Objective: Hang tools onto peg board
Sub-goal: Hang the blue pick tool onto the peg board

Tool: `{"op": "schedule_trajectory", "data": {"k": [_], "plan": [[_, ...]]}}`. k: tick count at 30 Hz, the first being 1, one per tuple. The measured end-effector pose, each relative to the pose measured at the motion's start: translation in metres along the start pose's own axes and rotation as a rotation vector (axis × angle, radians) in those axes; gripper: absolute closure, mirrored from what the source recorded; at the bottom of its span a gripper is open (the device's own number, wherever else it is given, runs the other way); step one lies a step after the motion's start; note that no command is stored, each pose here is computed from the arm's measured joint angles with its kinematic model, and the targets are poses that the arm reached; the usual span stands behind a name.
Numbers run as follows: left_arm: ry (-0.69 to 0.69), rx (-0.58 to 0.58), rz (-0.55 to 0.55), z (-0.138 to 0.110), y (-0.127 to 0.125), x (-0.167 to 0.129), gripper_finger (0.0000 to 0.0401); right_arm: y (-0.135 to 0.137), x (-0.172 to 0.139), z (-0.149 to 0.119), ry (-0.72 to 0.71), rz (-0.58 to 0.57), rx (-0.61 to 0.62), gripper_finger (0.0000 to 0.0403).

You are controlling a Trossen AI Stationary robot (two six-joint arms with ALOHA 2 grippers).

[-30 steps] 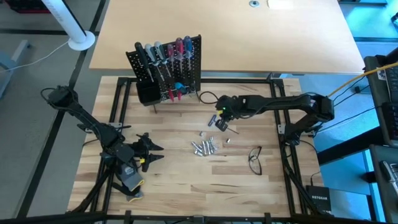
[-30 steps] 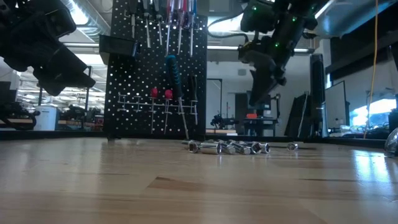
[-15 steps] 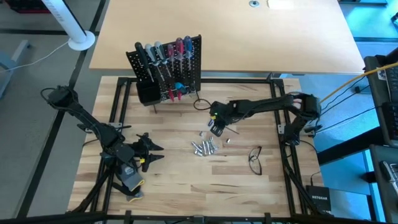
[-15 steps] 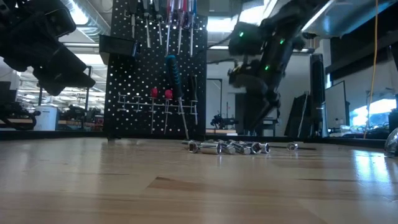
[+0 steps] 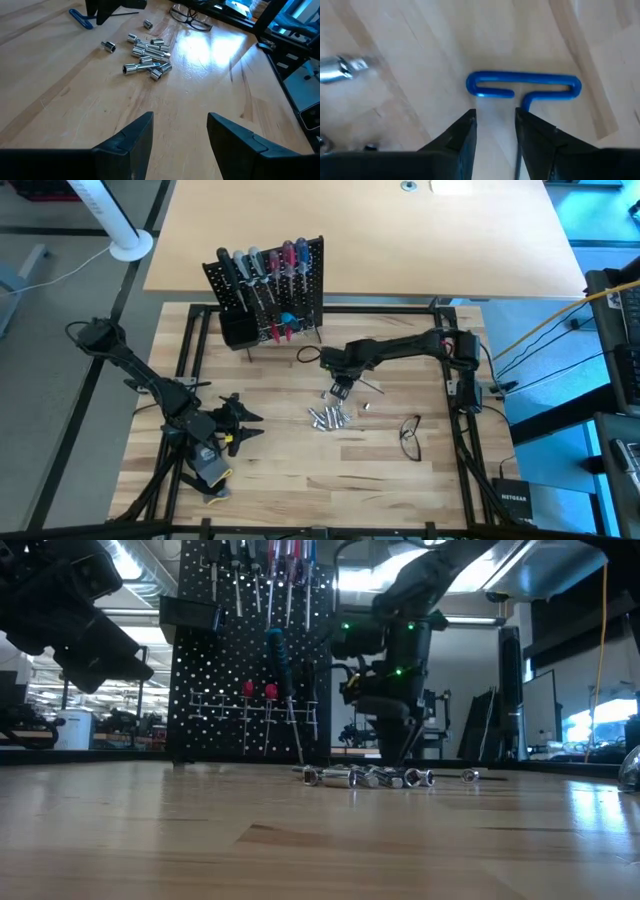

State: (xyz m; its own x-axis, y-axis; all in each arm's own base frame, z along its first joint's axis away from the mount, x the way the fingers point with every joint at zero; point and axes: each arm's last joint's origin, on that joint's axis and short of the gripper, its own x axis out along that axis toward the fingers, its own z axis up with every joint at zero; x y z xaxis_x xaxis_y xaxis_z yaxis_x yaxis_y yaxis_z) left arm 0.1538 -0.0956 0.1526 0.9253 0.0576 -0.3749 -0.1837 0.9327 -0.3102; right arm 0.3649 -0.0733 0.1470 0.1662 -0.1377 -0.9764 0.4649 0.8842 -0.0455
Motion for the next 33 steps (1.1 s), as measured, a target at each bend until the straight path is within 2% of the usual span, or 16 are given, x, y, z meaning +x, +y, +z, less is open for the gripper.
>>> {"op": "schedule_trajectory", "data": {"k": [10, 17, 20, 24, 28, 33], "plan": [[0.004, 0.000, 0.003, 0.000, 0.000, 0.000, 0.0226, -0.003, -0.017, 0.003, 0.093, -0.017, -0.003, 0.0267], [0.004, -0.013, 0.003, -0.001, 0.000, 0.000, 0.0226, -0.025, 0.005, -0.005, 0.103, -0.003, 0.053, 0.0267], [0.012, -0.006, 0.009, -0.001, 0.001, 0.000, 0.0226, -0.027, 0.011, -0.009, 0.082, 0.053, 0.055, 0.0267], [0.017, -0.001, 0.014, -0.002, 0.002, 0.000, 0.0226, -0.027, 0.018, -0.014, 0.065, 0.038, 0.044, 0.0270], [0.017, -0.001, 0.013, -0.002, 0.001, 0.000, 0.0226, -0.027, 0.021, -0.017, 0.064, 0.042, 0.041, 0.0302], [0.017, -0.006, 0.013, -0.002, 0.001, 0.000, 0.0226, -0.027, 0.024, -0.017, 0.048, 0.046, 0.037, 0.0378]]}}
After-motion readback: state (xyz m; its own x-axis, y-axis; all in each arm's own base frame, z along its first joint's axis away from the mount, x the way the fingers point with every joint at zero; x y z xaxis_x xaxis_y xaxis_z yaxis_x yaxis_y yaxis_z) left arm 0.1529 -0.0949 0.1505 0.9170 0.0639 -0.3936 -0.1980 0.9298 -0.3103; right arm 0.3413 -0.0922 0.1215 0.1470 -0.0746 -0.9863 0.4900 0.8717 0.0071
